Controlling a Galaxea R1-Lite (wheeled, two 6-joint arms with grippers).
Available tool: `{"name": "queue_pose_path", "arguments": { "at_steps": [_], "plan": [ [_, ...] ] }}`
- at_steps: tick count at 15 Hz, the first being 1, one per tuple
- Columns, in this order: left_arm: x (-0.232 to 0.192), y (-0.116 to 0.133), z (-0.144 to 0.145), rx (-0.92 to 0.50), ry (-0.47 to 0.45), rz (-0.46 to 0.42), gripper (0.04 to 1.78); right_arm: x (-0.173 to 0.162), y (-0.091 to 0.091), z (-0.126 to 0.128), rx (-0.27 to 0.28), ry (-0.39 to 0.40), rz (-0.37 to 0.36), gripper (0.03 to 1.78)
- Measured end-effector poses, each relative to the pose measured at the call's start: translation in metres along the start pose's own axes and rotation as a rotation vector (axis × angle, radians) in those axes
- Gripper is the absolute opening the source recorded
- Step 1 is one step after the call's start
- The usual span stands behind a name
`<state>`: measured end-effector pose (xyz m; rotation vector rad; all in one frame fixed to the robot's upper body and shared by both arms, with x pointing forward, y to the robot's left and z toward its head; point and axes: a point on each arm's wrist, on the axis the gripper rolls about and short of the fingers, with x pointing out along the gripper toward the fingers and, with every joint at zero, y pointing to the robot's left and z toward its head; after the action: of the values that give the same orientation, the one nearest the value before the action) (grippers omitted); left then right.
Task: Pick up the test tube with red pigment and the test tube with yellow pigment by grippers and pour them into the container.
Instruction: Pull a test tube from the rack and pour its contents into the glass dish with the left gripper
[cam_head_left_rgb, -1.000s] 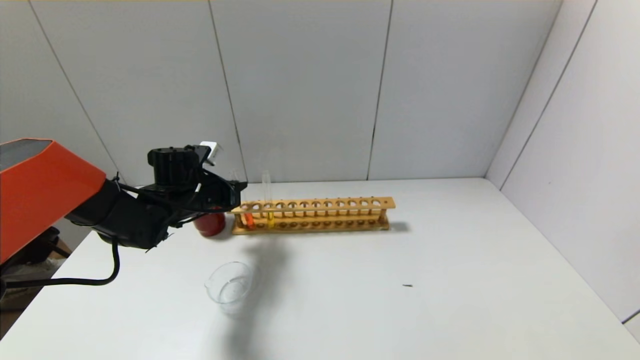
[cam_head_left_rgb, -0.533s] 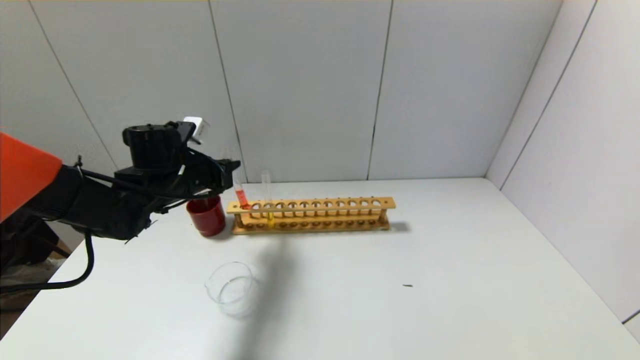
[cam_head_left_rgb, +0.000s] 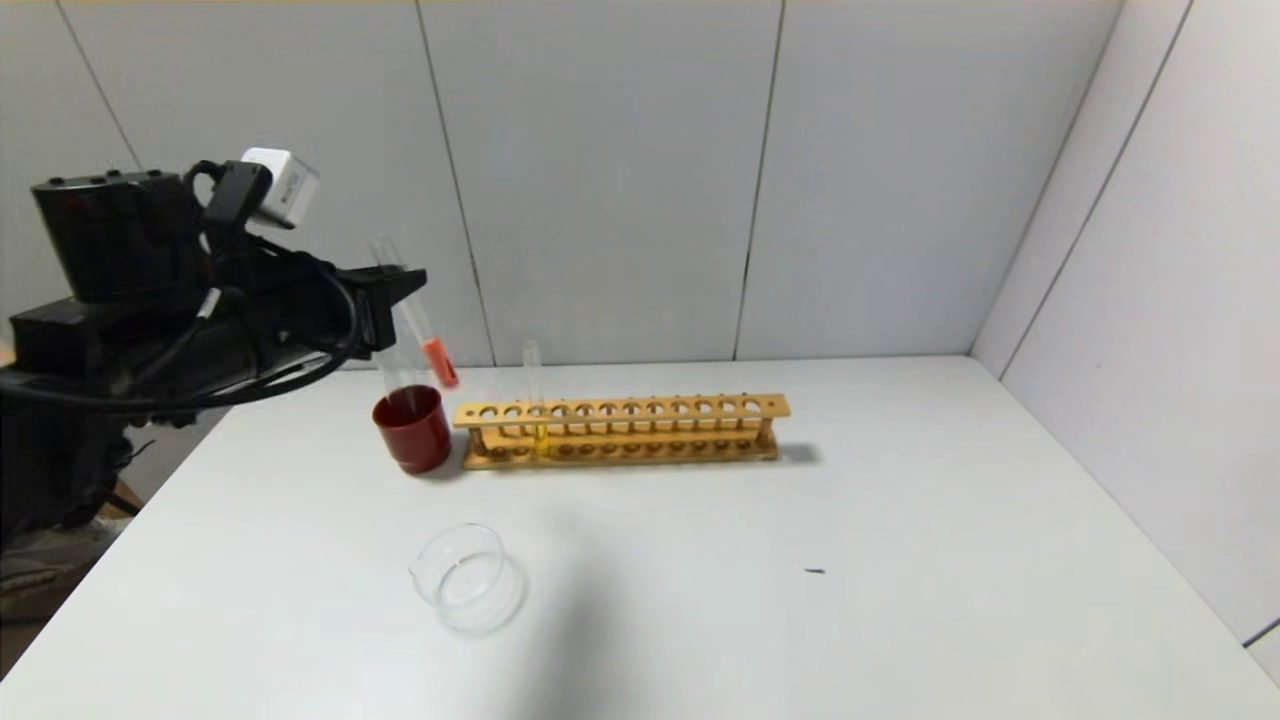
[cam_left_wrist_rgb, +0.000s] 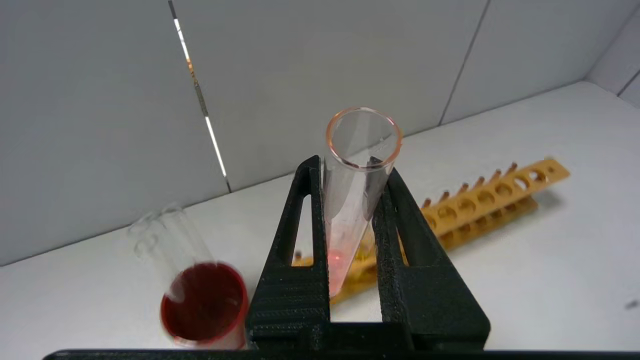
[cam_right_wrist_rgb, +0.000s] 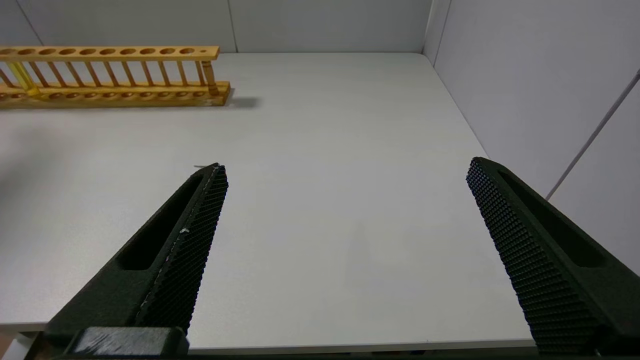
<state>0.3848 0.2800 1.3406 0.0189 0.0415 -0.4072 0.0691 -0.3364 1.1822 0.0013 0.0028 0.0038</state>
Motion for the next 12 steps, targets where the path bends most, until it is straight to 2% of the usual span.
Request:
{"name": "queue_pose_path", "arguments": {
  "at_steps": [2, 6, 12],
  "plan": [
    [-0.024, -0.002, -0.01, 0.072, 0.032, -0.004, 0.31, 0.0, 0.0, 0.0, 0.0, 0.0, 0.0, 1.75],
    [-0.06, -0.003, -0.047, 0.219, 0.139, -0.065, 0.31, 0.0, 0.0, 0.0, 0.0, 0.0, 0.0, 1.75],
    [-0.071, 0.003, -0.08, 0.553, 0.244, -0.146, 0.31, 0.0, 0.0, 0.0, 0.0, 0.0, 0.0, 1.75]
  ]
}}
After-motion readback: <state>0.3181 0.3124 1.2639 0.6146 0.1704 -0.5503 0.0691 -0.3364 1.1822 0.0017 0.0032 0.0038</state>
